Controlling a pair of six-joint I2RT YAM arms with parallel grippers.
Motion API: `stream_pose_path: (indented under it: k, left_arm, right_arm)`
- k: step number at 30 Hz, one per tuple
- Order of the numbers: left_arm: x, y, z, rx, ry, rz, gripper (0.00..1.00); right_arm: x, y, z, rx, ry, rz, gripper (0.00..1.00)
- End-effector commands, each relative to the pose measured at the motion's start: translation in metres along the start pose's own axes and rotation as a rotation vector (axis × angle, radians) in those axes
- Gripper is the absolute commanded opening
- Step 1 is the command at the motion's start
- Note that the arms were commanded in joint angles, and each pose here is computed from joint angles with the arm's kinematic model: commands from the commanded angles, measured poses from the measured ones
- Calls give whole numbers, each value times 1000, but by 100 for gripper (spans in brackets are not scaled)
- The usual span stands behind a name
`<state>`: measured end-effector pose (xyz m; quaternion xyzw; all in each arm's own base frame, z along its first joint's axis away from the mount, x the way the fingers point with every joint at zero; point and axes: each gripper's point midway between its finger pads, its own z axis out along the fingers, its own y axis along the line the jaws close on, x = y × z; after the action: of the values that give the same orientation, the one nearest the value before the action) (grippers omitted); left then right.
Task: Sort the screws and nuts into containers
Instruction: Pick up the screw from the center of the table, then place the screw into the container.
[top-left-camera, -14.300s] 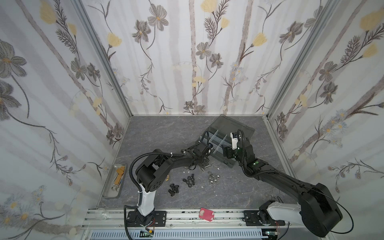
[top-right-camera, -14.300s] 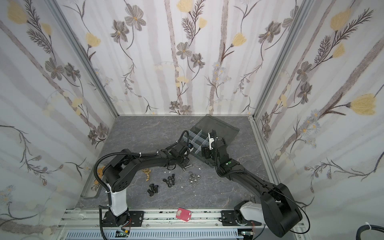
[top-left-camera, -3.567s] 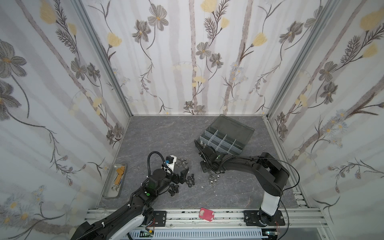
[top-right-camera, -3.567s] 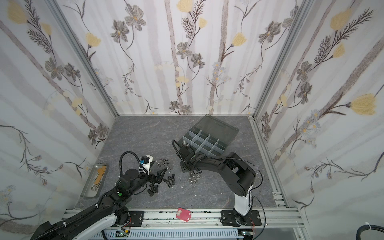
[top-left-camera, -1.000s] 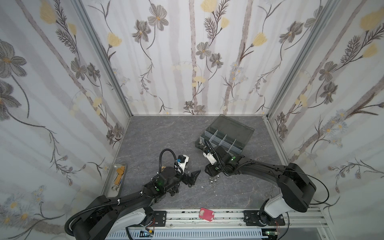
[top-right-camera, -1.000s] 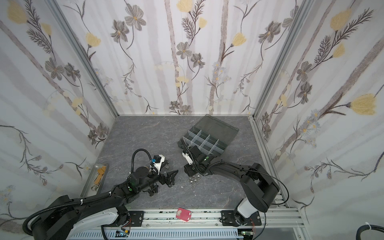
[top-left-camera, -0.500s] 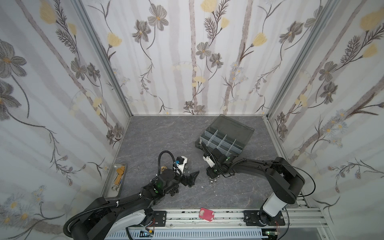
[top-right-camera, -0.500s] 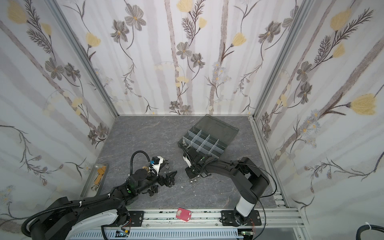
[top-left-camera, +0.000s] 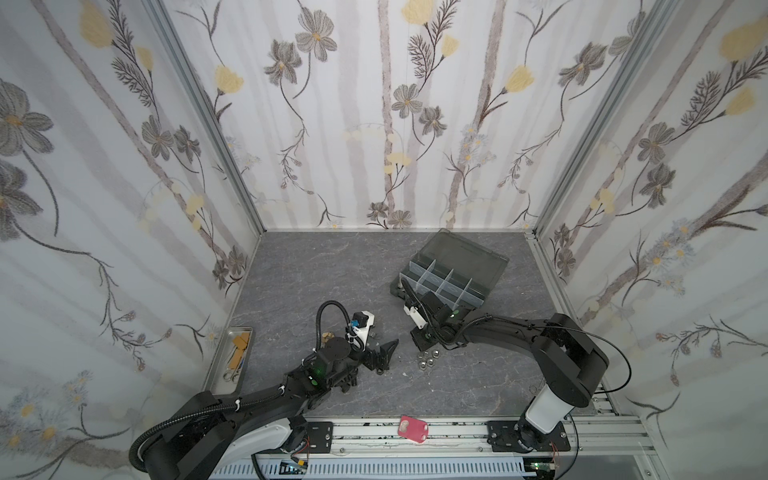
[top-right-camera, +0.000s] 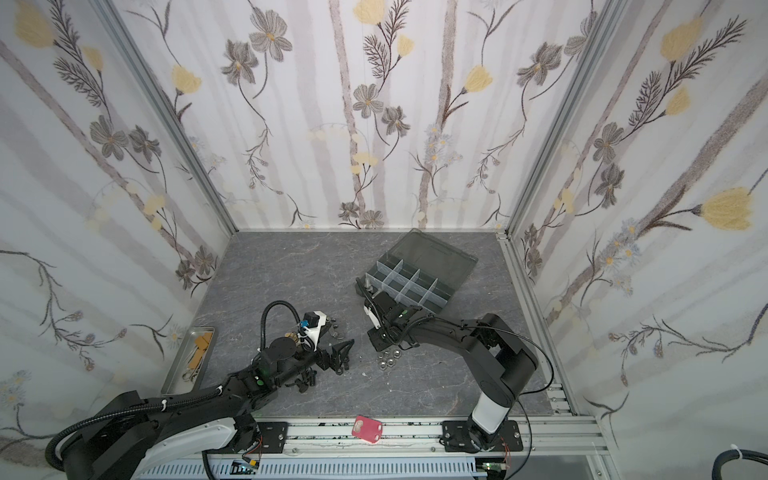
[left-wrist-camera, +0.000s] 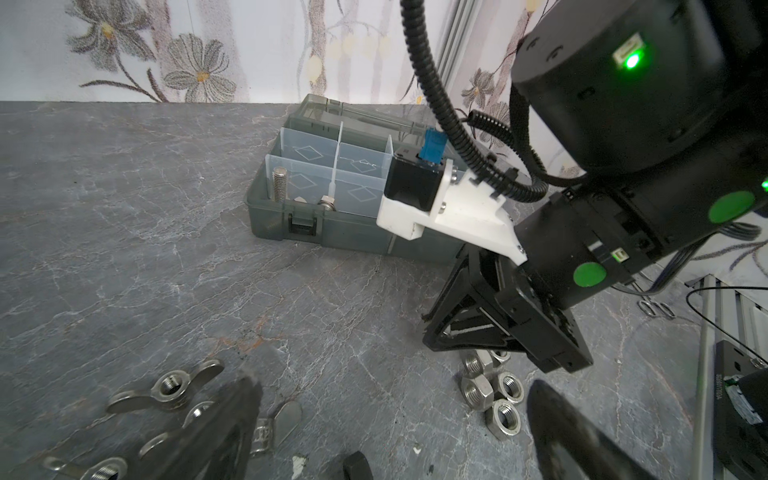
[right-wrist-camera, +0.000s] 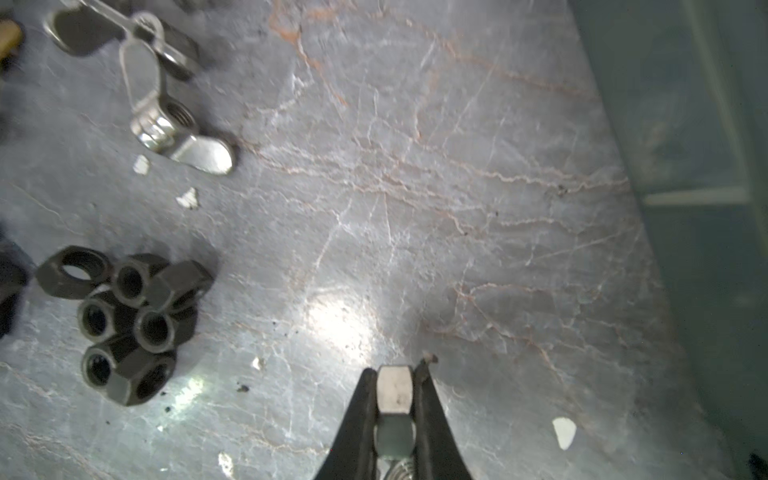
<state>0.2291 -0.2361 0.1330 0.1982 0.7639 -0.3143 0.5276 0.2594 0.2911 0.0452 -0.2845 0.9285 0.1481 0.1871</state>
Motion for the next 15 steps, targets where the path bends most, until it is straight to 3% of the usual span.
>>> stream_pose_path:
  k: [1,6,10,15]
  left_arm:
    - [-22,-3,0,2,-76,20,100]
    - [-37,-6,1,7,-129,44,100]
    - [-49,-8,4,7,-168,61,100]
    - [-58,-12,12,18,-186,81,100]
  right_arm:
    - [-23,3,-11,2,-72,-17,10]
    - [-60,-6,-36,-21,-172,24,9]
    - [-87,-43,-54,48,-248,94,9]
    - [-81,-97,-65,138,-234,204,9]
